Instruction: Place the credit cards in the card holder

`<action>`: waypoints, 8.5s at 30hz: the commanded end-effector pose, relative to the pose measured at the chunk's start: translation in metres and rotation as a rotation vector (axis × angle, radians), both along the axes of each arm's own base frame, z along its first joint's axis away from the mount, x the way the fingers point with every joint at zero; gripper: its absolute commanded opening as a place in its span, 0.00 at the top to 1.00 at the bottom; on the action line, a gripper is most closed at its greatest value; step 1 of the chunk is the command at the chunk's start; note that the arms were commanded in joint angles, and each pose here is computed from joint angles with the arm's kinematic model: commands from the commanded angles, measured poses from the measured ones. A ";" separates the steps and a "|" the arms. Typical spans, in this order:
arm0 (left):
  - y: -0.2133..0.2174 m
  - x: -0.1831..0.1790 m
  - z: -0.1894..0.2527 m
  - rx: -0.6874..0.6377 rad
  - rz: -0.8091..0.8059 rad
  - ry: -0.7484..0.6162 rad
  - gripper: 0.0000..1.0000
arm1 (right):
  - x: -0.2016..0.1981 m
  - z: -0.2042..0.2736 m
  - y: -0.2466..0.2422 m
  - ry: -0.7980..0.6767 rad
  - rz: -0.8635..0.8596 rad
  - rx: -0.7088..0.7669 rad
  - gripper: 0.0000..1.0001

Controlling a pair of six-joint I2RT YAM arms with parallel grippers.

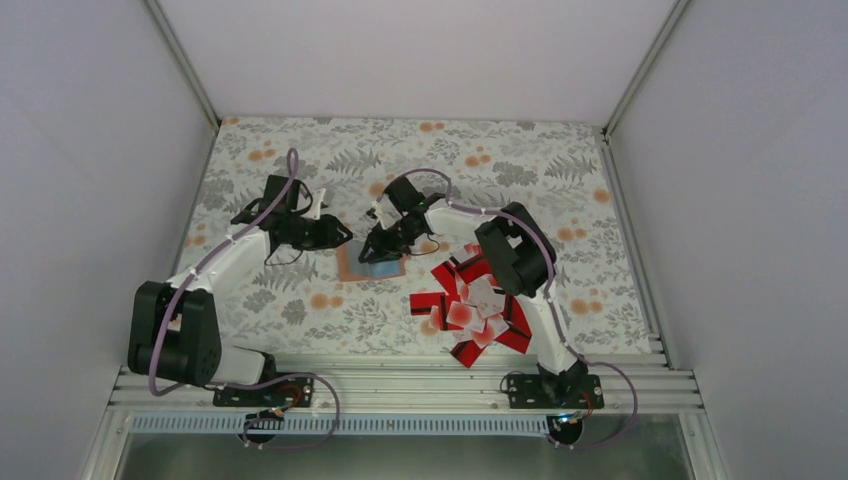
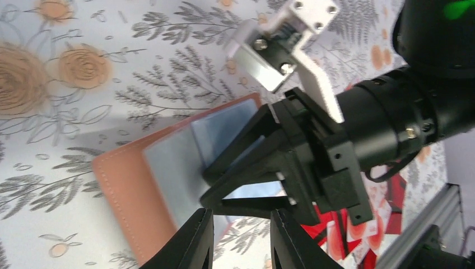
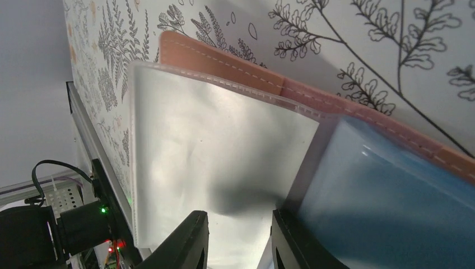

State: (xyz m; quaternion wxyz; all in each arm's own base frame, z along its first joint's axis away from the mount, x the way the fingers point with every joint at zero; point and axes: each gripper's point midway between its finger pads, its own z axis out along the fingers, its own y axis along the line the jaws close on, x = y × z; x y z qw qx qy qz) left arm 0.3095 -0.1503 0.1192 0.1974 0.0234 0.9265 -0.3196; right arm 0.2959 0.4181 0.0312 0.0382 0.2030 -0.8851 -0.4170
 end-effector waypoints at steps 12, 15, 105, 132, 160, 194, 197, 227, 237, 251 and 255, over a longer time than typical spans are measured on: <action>-0.023 -0.013 -0.046 -0.168 -0.040 0.124 0.73 | 0.000 0.017 0.009 -0.034 0.018 0.039 0.69; -0.018 -0.017 -0.057 -0.135 -0.028 0.145 0.73 | 0.001 0.025 0.007 -0.049 0.019 0.042 0.69; -0.005 -0.020 -0.091 0.009 -0.049 0.158 0.73 | -0.021 -0.067 -0.270 0.365 -1.001 -0.895 0.42; -0.023 0.011 -0.038 -0.072 -0.115 0.038 0.73 | 0.011 -0.011 -0.250 0.169 -0.929 -0.713 0.47; -0.052 0.006 -0.046 -0.271 -0.258 0.026 0.72 | 0.064 0.070 -0.117 -0.126 -0.547 -0.345 0.47; -0.052 -0.005 -0.024 -0.497 -0.266 0.006 0.51 | 0.041 0.074 -0.009 -0.203 -0.197 -0.078 0.46; -0.052 -0.002 -0.025 -0.501 -0.262 0.005 0.55 | 0.037 0.074 -0.005 -0.200 -0.177 -0.065 0.46; -0.039 -0.003 -0.036 -0.451 -0.122 0.078 0.98 | 0.039 0.070 -0.010 -0.201 -0.214 -0.098 0.01; -0.031 -0.032 -0.041 -0.407 -0.095 0.153 0.98 | 0.038 0.070 -0.012 -0.144 -0.234 -0.022 0.01; -0.023 -0.055 -0.065 -0.347 -0.060 0.241 0.98 | 0.033 0.060 -0.030 -0.121 -0.253 -0.003 0.02; -0.023 -0.056 -0.068 -0.337 -0.067 0.250 0.98 | 0.031 0.059 -0.032 -0.118 -0.254 -0.003 0.02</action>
